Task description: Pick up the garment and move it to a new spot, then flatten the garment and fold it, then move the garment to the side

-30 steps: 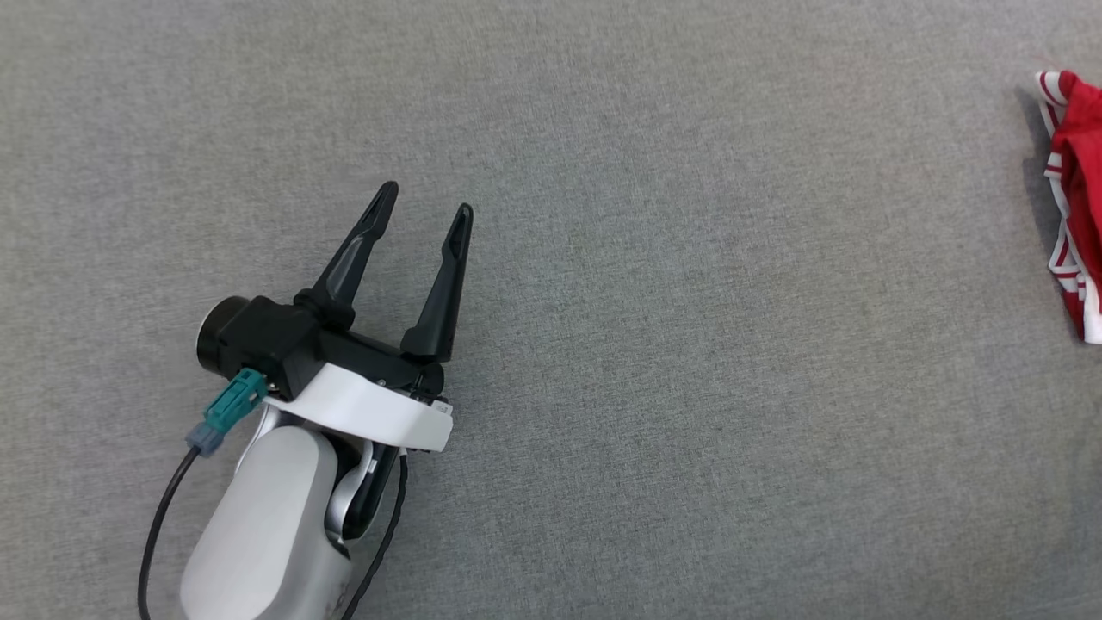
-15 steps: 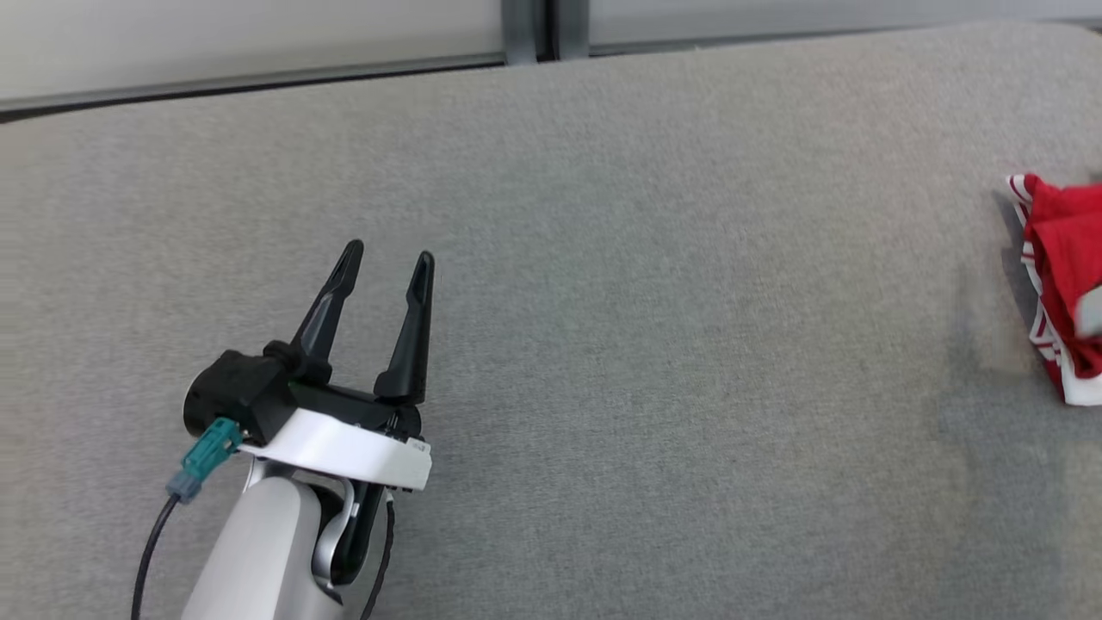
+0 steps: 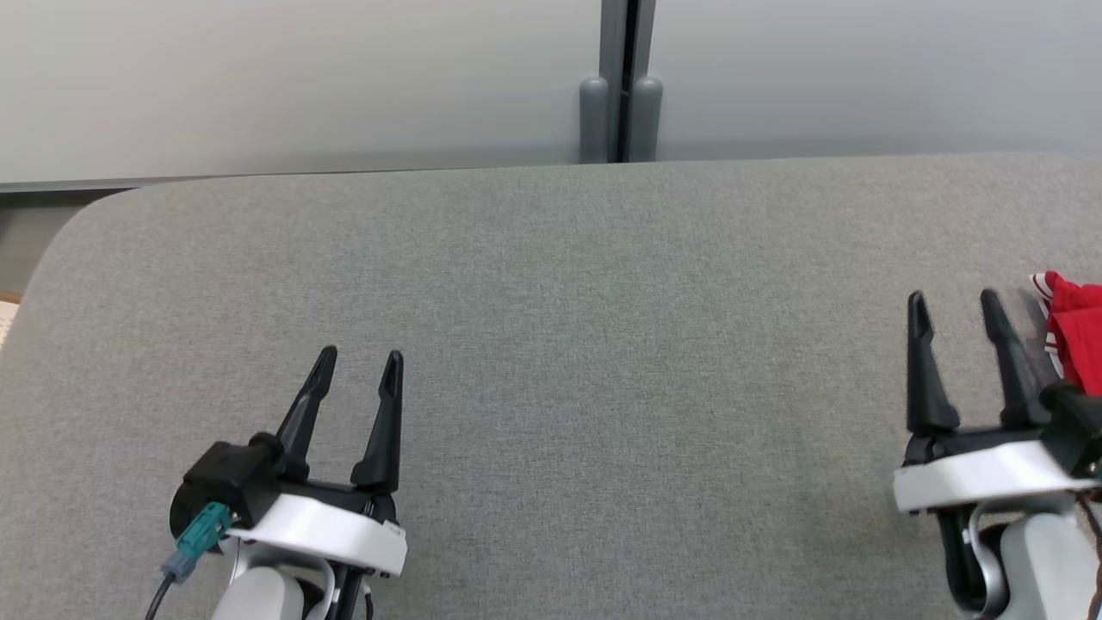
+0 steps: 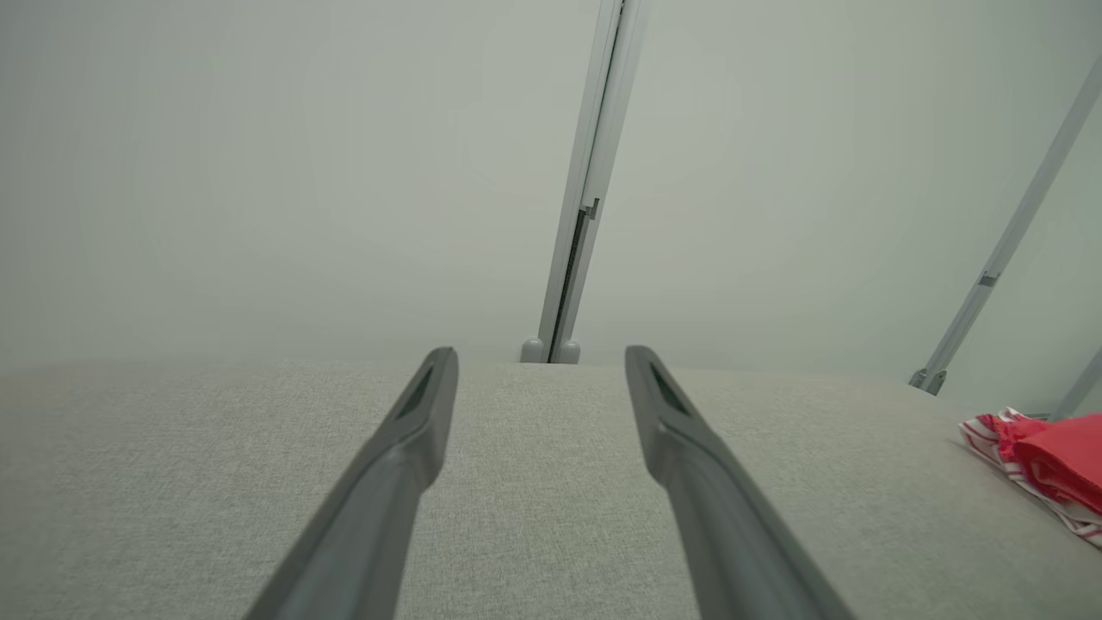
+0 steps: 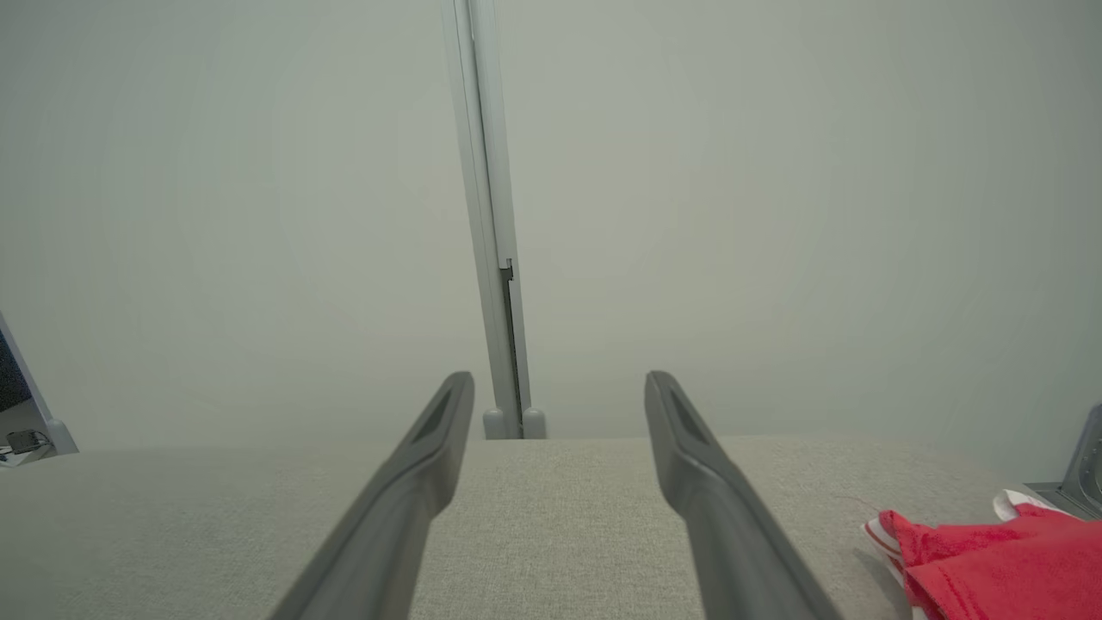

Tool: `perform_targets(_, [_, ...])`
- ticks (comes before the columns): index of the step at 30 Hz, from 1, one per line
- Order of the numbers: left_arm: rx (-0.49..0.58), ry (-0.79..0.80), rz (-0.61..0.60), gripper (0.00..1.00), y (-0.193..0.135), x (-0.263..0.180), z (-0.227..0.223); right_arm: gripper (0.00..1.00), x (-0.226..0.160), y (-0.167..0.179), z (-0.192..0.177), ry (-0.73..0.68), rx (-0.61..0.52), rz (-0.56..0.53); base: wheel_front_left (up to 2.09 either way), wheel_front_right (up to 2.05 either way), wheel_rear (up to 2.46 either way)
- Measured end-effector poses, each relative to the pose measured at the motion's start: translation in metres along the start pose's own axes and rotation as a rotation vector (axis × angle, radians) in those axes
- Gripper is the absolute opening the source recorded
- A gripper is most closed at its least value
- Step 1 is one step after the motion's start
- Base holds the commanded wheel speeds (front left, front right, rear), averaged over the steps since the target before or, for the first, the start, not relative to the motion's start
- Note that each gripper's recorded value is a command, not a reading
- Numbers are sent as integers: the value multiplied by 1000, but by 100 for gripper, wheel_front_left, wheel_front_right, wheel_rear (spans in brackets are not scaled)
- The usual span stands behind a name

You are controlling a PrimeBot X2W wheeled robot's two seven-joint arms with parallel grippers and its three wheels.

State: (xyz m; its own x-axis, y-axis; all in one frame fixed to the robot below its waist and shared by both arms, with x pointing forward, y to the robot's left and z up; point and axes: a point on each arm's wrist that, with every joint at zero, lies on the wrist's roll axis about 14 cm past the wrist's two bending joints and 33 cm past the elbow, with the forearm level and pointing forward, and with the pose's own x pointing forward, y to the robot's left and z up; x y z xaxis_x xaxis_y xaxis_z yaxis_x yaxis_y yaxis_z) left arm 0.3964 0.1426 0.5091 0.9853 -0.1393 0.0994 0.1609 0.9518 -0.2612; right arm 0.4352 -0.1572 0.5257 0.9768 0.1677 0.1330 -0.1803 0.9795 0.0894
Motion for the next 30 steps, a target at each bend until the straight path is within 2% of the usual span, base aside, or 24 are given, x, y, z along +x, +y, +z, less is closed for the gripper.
perform_targets(3, [-14,11,34,100,7,-11,-3,100,-9,10,-2,-5,74,-12,0,0,0])
perform_targets(7, [-16,24,50,100,9,-18,-7,100,-19,22,-12,26,87,10,0,0,0])
perform_targets(23, [6,-5,56,100,8,-17,2,100,-26,27,-15,38,53,14,0,0,0])
perform_targets(25, [62,-1,27,100,2,-16,2,100,-26,25,-14,35,56,8,0,0,0])
perform_targets(30, [40,1,40,100,5,-17,1,100,-26,26,-14,33,69,5,0,0,0])
